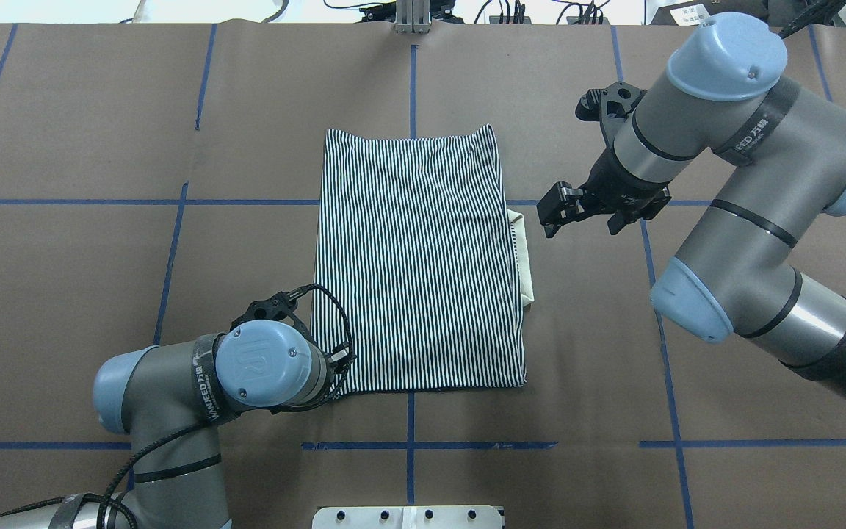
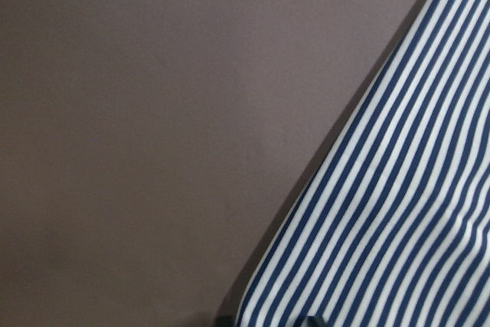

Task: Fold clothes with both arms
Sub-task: 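Move the left gripper to the shirt's near corner while the right gripper hovers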

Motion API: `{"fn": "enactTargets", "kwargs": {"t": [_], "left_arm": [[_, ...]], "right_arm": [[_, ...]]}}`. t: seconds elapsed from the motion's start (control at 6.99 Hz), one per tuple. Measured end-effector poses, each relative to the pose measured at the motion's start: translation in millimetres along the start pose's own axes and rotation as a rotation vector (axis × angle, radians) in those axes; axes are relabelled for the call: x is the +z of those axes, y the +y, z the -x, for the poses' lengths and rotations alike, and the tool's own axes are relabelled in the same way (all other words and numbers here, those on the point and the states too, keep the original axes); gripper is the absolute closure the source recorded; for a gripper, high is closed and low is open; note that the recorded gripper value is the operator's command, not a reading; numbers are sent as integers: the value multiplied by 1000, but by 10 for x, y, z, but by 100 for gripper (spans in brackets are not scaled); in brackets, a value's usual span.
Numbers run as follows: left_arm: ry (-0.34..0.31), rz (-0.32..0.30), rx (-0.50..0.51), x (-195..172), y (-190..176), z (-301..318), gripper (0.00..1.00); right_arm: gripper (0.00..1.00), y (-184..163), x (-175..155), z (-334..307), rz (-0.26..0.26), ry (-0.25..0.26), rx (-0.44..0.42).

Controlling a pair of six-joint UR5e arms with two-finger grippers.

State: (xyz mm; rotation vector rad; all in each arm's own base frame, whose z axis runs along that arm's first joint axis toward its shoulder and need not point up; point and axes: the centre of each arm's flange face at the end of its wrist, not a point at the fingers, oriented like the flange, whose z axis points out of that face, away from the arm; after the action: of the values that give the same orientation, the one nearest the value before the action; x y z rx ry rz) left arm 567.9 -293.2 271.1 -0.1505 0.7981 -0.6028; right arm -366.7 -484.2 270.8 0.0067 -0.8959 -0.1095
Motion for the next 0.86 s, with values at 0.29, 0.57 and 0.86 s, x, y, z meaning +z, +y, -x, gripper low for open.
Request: {"fn": "enactTargets", "kwargs": {"t": [0.29, 0.57, 0.86], "left_arm": [[0, 3, 8, -2, 32, 14, 100], [3, 2, 25, -27, 20, 26, 100], [21, 1, 157, -161, -46, -6, 100]], "right_arm": [[0, -1, 2, -5, -2, 2, 0], [0, 4, -6, 8, -7, 3, 8], [0, 86, 32, 127, -6, 0, 80]]}}
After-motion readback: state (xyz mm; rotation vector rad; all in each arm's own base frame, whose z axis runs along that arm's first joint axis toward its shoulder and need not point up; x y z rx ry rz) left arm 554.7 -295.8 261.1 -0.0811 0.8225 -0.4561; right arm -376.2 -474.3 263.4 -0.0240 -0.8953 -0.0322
